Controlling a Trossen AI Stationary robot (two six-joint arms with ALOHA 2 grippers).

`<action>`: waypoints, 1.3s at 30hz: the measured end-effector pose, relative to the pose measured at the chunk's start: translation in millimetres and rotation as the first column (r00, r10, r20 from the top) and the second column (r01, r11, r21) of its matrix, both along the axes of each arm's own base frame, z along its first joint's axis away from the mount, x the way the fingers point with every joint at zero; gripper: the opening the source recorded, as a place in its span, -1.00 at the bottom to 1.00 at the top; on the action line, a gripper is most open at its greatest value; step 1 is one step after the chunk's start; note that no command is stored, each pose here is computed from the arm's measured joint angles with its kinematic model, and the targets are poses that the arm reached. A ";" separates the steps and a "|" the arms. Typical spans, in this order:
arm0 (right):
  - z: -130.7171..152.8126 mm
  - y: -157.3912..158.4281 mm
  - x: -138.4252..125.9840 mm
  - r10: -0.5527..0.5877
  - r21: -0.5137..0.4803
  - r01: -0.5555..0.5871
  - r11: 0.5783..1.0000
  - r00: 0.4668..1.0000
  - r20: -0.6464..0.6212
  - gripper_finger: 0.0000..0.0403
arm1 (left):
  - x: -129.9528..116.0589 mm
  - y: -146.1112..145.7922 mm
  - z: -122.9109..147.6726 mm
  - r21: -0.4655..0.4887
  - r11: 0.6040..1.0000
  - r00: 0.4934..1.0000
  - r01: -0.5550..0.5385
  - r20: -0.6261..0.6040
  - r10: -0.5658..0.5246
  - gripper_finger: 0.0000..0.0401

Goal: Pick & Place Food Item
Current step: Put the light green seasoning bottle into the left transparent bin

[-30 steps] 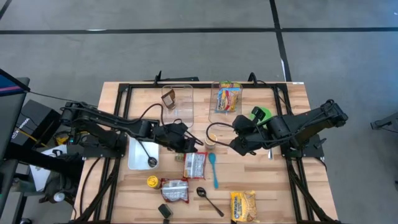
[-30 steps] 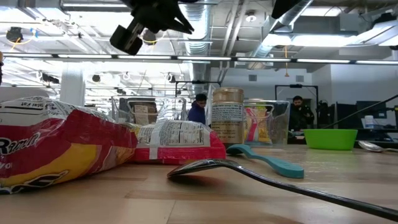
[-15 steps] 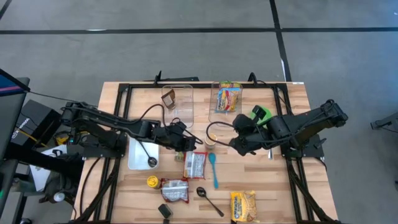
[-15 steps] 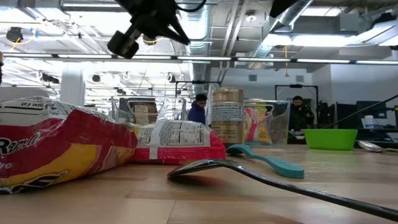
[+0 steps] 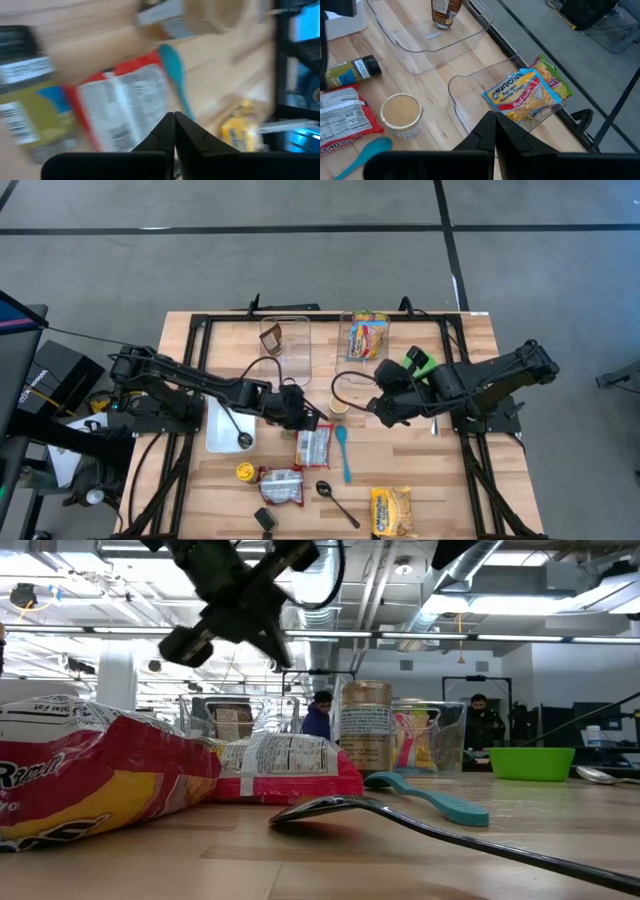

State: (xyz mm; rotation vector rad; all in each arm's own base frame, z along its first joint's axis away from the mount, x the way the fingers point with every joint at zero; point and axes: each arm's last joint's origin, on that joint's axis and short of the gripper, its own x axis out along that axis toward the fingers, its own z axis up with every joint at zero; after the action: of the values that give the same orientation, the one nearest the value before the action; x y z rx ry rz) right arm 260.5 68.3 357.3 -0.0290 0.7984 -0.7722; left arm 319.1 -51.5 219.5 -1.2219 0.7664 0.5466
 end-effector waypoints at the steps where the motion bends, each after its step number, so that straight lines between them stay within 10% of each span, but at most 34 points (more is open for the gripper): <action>1: 0.0 0.0 0.0 0.000 0.000 0.000 1.000 1.000 0.000 -1.00 | -2.2 1.9 -1.2 0.003 1.000 1.000 -0.006 -0.027 0.006 -1.00; 11: 0.1 0.1 0.3 -0.007 0.006 0.007 1.000 1.000 0.010 -1.00 | -18.9 23.6 -10.9 0.053 0.996 0.968 -0.065 -0.239 0.076 -1.00; 39: 0.3 0.3 0.9 -0.005 0.008 0.005 1.000 1.000 0.016 -1.00 | -21.0 38.1 -20.3 0.141 0.988 0.946 -0.067 -0.307 0.108 -1.00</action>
State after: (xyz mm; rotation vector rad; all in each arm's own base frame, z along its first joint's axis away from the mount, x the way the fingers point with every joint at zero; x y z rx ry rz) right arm 261.4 68.7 357.6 -0.0142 0.7868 -0.7728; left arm 298.1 -13.4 199.2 -1.0647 0.9317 0.8659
